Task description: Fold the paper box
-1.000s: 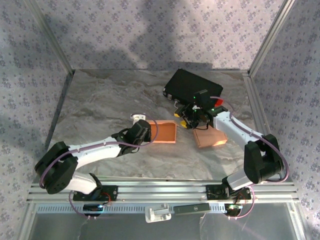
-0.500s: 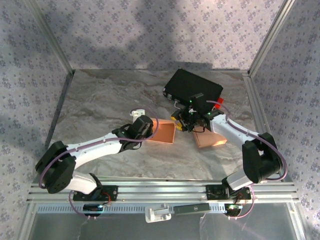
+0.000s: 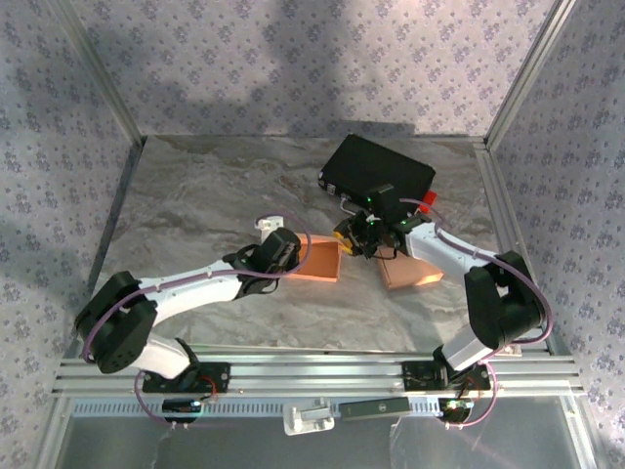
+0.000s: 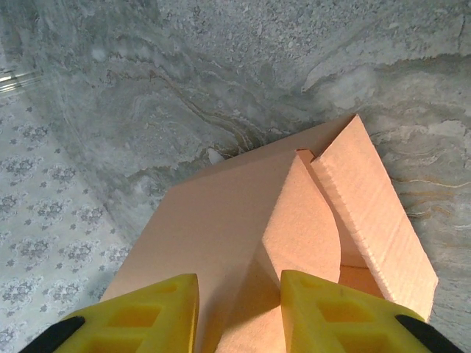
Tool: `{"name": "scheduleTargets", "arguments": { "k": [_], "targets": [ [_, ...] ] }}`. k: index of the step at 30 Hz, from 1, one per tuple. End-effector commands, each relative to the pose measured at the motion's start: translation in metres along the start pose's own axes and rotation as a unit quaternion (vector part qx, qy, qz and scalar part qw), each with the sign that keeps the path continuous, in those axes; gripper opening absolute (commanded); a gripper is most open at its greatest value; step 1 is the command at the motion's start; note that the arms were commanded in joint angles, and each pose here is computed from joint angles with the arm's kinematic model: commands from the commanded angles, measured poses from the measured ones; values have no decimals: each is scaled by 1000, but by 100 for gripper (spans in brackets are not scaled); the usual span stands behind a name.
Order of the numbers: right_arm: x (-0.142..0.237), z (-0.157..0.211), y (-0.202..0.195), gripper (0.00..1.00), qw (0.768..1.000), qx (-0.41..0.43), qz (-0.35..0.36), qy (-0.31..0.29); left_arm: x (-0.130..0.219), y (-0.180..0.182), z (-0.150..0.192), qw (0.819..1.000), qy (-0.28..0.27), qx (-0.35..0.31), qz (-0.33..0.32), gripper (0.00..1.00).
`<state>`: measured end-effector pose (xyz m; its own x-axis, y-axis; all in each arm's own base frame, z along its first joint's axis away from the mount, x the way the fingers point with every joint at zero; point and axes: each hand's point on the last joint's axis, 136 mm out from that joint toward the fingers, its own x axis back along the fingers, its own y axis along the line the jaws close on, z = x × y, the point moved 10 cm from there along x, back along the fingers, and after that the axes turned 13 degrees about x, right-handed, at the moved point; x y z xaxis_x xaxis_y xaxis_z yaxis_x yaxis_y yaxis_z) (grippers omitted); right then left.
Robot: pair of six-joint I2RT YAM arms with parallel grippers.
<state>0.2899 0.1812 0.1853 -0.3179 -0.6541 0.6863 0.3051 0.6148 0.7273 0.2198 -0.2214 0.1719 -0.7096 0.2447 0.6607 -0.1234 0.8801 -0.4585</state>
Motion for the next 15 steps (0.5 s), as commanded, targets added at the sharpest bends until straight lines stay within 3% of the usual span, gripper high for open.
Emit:
{"name": "scheduleTargets", "arguments": {
  "k": [1,10,15],
  "targets": [
    [-4,3,-3,34,1000,10,-1,9,-1,-6,4,999,4,8,40,8],
    [-7,6,-13,32,999,32,12,6,1,7,14,998,16,22,56,15],
    [-4,9,-11,31,999,46,23,-1,9,6,14,997,22,24,64,33]
  ]
}}
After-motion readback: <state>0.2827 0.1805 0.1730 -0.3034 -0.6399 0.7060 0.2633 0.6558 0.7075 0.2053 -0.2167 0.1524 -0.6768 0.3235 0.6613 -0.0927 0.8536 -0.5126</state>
